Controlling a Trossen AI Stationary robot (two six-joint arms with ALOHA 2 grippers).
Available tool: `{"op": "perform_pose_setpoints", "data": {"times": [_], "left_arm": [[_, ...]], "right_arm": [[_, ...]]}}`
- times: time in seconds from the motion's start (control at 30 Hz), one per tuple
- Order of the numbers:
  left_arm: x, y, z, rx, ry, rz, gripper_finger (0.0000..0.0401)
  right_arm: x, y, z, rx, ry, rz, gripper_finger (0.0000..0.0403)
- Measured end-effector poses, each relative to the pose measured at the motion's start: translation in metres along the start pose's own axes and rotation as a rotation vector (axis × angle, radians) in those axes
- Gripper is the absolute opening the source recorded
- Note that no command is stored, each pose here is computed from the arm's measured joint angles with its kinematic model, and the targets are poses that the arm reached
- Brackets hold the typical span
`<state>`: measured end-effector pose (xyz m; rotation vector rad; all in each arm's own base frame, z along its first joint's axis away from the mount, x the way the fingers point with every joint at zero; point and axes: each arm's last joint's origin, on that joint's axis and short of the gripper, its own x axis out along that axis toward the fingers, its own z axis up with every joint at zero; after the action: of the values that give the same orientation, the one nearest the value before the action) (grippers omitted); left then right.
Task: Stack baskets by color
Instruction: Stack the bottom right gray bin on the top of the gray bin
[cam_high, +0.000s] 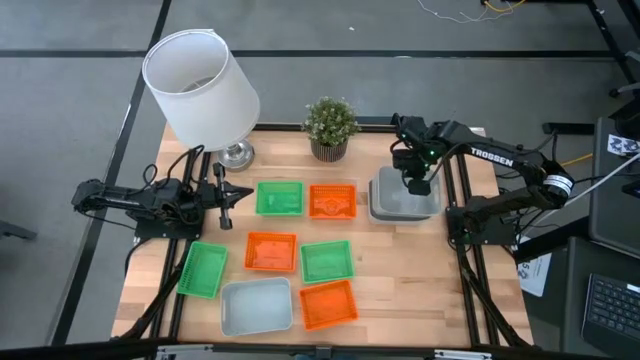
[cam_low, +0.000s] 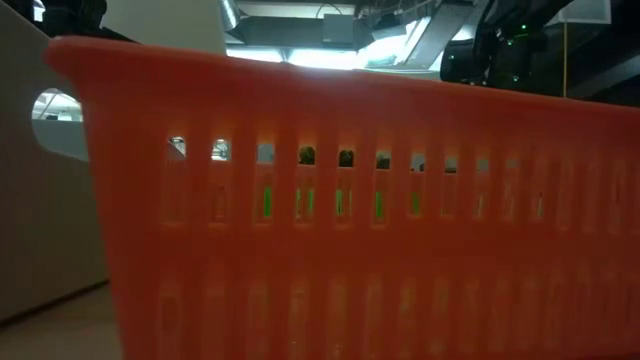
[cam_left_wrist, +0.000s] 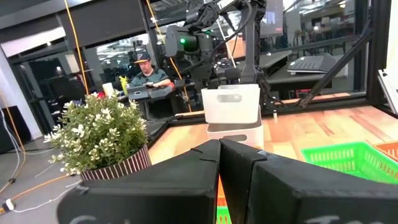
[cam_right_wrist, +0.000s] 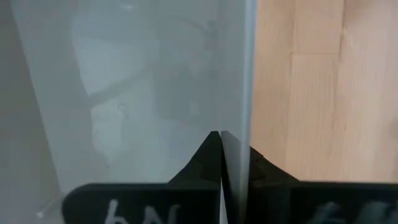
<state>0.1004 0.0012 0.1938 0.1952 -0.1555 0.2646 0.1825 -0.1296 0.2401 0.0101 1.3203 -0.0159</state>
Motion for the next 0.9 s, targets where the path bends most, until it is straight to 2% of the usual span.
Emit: {"op": "perform_pose_setpoints", "data": {"times": [0.27,0.43,0.63,0.9], "left_arm": [[0.0,0.0,0.0,0.0,0.0,0.0,0.0],[0.0,0.0,0.0,0.001,0.0,0.0,0.0],[0.0,0.0,-0.0001,0.001,0.0,0.0,0.0],[0.0,-0.0001,-0.0002,0.001,0.001,0.0,0.0]], "right_arm": [[-0.0001,0.0005,-0.0007,0.001,0.007,0.004,0.0025],[-0.0001,0.0008,-0.0004,-0.001,-0.001,0.015,0.0027],[-0.0003,0.0036,0.001,-0.002,-0.059,0.106,0.0027],[-0.0003,0.0044,-0.0006,0.001,-0.04,0.11,0.0028]]}}
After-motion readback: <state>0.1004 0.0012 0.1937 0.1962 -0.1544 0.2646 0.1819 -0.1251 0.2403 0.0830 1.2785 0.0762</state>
